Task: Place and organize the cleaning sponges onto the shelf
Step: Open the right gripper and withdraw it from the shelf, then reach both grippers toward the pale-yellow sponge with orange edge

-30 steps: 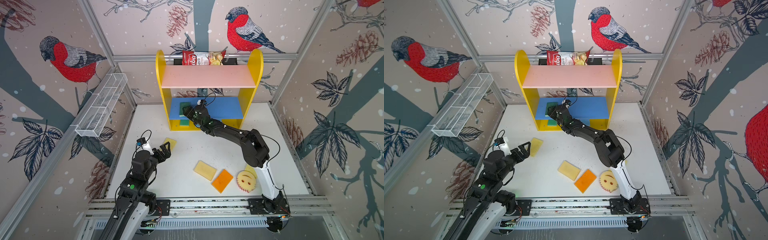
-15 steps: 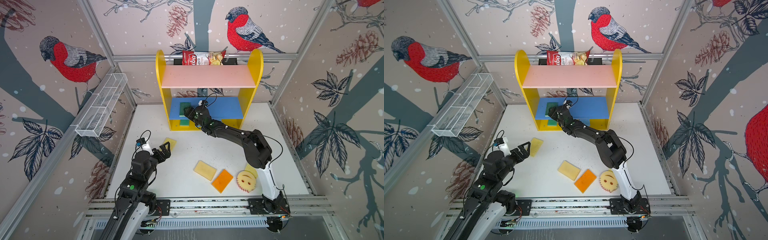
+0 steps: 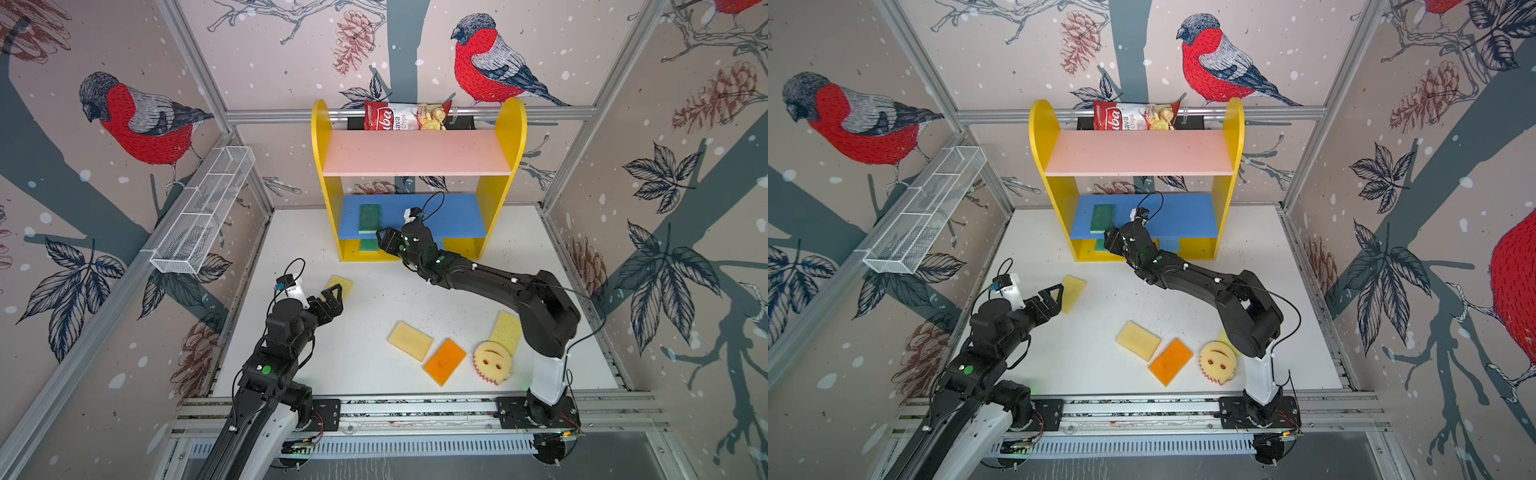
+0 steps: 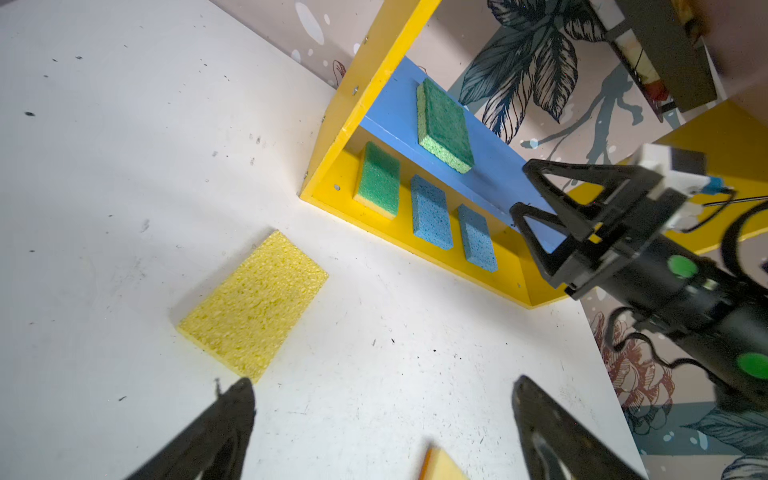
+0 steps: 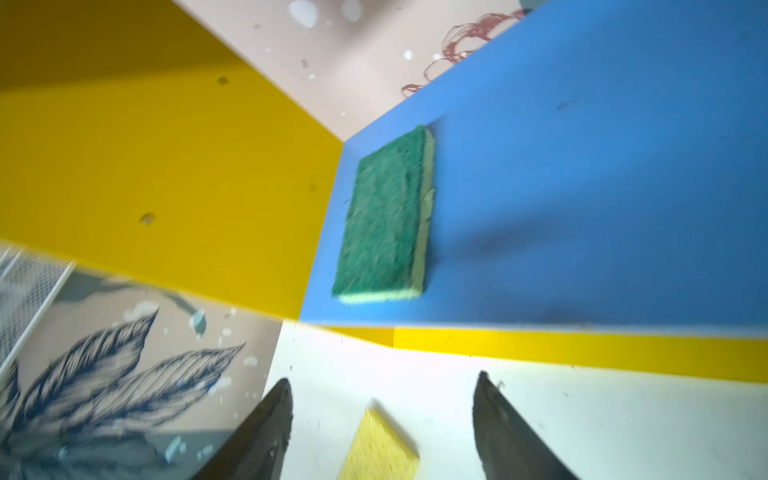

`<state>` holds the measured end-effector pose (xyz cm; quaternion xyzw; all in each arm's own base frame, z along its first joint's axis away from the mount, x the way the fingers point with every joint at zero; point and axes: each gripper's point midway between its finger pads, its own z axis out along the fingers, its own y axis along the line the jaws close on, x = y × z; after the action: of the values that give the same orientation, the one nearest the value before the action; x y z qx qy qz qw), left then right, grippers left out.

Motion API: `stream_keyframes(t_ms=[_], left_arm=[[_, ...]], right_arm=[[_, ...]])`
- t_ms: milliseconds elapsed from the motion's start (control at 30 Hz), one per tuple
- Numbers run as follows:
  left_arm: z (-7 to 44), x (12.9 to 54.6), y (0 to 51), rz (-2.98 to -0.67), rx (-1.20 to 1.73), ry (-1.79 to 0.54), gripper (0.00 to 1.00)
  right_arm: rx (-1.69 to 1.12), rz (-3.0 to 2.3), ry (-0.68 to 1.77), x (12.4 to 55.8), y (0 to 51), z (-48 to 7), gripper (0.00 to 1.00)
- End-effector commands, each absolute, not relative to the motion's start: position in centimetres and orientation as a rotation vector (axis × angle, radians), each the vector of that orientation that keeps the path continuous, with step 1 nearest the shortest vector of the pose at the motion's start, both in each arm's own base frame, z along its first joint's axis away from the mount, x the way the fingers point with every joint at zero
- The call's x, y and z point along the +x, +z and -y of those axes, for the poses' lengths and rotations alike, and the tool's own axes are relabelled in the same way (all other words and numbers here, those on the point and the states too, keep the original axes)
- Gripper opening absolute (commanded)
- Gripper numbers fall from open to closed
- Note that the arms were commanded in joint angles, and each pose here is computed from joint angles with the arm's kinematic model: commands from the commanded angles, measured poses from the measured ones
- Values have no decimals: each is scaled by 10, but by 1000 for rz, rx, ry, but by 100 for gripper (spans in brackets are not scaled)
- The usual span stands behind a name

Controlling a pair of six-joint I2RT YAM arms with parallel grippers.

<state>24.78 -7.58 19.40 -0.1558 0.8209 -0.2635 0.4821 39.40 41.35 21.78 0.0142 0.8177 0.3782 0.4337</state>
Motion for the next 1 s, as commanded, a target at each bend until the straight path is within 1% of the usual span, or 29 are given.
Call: stream_keyframes(t_ms=[0,133,200,267,333,400,500,633,733,833,900,933,967], left_arm=[[100,250,184,-2045,-277,-755,92],[123,248,151,-2160,-224,-850,90],[137,243,141,-2205,-163,-844,90],[153,236,131,-2252,-89,-824,90],[173,227,123,-2299,-12,-835,91],[194,217,110,-2359,62,-847,92],[223,199,92,-2435,174,-863,92],[247,179,75,-2524,297,-845,90],[256,170,61,-2588,319,-864,88],[265,169,54,-2611,306,-895,86],[270,175,51,-2608,291,-886,82],[272,178,51,-2603,287,-882,79],[274,183,51,-2598,277,-868,73]], right_arm=[[-136,-2025,837,377,217,-396,65],[-192,-2082,629,361,189,-354,68],[-177,-2119,516,356,171,-325,71],[-151,-2156,471,352,156,-302,72],[-105,-2184,487,349,146,-282,73],[-59,-2225,552,346,133,-264,73],[-33,-2261,609,341,123,-245,71],[-76,-2285,563,329,112,-231,72],[-110,-2298,563,320,106,-228,71],[-151,-2296,613,312,103,-232,71],[-185,-2298,648,306,100,-237,71],[-199,-2300,653,304,99,-238,71],[-209,-2303,656,302,98,-238,71]])
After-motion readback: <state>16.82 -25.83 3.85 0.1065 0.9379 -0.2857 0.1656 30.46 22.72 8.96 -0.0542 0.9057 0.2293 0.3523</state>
